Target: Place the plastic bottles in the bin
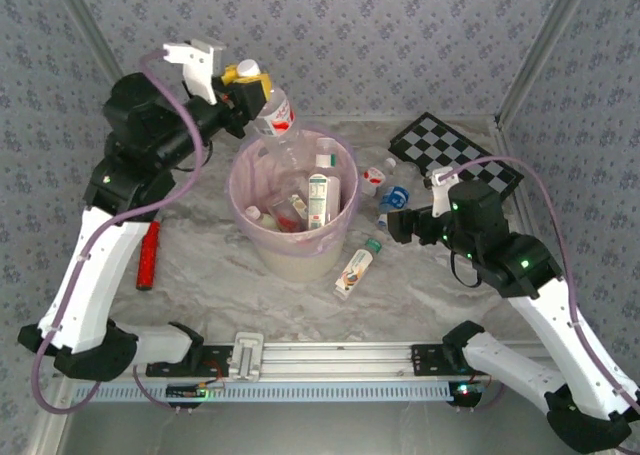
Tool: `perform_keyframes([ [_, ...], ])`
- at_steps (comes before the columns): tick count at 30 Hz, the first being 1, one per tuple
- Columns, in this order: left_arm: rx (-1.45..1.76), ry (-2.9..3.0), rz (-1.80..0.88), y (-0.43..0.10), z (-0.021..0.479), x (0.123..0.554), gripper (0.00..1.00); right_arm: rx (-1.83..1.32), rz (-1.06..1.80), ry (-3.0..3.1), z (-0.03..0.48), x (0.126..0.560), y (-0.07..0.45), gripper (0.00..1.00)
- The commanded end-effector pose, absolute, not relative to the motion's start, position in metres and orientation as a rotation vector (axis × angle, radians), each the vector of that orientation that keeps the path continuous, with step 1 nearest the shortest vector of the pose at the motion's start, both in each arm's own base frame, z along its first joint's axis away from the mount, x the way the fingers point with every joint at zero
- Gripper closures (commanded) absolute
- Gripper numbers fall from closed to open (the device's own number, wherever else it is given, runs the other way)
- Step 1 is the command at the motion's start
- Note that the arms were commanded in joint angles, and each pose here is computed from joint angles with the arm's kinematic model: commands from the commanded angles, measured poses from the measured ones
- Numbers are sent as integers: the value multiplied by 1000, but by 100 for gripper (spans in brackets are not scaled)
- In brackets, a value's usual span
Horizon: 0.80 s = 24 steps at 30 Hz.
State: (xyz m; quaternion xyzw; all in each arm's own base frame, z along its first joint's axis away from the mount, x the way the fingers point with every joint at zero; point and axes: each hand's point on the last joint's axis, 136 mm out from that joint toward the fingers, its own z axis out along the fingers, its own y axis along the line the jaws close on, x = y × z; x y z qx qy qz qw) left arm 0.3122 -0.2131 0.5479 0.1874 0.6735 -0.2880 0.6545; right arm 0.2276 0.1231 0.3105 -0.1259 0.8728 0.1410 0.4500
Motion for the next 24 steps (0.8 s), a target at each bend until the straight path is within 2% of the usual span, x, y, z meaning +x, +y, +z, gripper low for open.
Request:
perform_keyframes([
  [1,449,1579,-438,-215,510,361,100,-272,340,2177,307,228,118,0],
  [11,578,1909,-323,-236,395,405,100,-229,311,2198,303,224,106,0],
  [18,693,2101,-299,-244,315,403,100,-226,316,2202,302,232,109,0],
  [24,748,2200,-321,-254,272,400,100,-210,314,2227,295,234,109,0],
])
